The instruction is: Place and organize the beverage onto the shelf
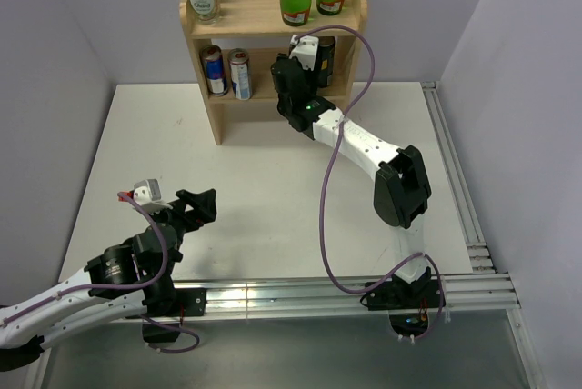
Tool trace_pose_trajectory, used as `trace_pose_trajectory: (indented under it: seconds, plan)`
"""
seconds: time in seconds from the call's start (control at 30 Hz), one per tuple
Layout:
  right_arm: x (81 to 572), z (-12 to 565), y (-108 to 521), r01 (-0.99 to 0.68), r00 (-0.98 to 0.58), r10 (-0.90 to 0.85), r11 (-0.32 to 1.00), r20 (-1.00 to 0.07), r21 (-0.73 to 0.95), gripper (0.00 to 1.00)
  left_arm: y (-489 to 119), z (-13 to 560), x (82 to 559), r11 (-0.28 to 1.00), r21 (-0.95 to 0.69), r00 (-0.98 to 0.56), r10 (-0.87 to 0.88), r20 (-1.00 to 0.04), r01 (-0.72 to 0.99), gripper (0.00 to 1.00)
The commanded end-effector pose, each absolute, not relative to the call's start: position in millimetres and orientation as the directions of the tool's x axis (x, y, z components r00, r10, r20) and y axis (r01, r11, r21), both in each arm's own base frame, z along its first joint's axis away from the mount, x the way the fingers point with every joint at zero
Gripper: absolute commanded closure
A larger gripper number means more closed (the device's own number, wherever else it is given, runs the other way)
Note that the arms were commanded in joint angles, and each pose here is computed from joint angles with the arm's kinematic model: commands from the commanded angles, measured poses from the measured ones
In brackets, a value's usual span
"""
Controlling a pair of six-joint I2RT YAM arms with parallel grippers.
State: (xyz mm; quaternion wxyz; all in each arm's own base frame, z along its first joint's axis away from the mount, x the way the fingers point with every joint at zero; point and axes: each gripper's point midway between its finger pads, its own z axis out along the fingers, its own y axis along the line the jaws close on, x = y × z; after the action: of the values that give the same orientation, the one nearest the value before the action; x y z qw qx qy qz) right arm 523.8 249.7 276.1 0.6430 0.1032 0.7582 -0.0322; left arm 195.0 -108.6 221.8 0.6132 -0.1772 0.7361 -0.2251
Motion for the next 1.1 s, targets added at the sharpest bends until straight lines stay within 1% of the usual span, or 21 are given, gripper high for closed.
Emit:
trace_pose_trajectory:
  seconds: [0.0,0.03,0.07,0.1,0.23,0.4,1.07]
  plan:
    - [536,299,240,0.228,-0.072,0.167,0.963,-0.983,0.147,0.53,-112,223,195,0.841,-0.540,-0.187,-0.526,-0.830,0.033,0.08]
    - [535,298,241,0.224,-0.074,0.170,0.963,-0.983,0.149,0.32,-112,222,195,0.842,-0.538,-0.188,-0.523,-0.831,0.035,0.08]
    - [535,296,242,0.216,-0.078,0.171,0.965,-0.982,0.151,0.25,-113,223,195,0.841,-0.540,-0.188,-0.525,-0.830,0.036,0.08]
    - [535,295,244,0.206,-0.084,0.166,0.968,-0.983,0.145,0.13,-113,223,195,0.840,-0.542,-0.188,-0.527,-0.829,0.036,0.08]
    - [534,291,248,0.186,-0.098,0.163,0.972,-0.982,0.143,0.09,-113,223,195,0.841,-0.541,-0.188,-0.526,-0.830,0.036,0.08]
    - [529,296,250,0.161,-0.097,0.174,0.974,-0.980,0.157,0.08,-112,223,195,0.840,-0.542,-0.187,-0.527,-0.829,0.035,0.08]
    - [484,282,265,0.073,-0.147,0.167,0.985,-0.975,0.157,0.07,-111,223,195,0.840,-0.541,-0.183,-0.527,-0.830,0.030,0.08]
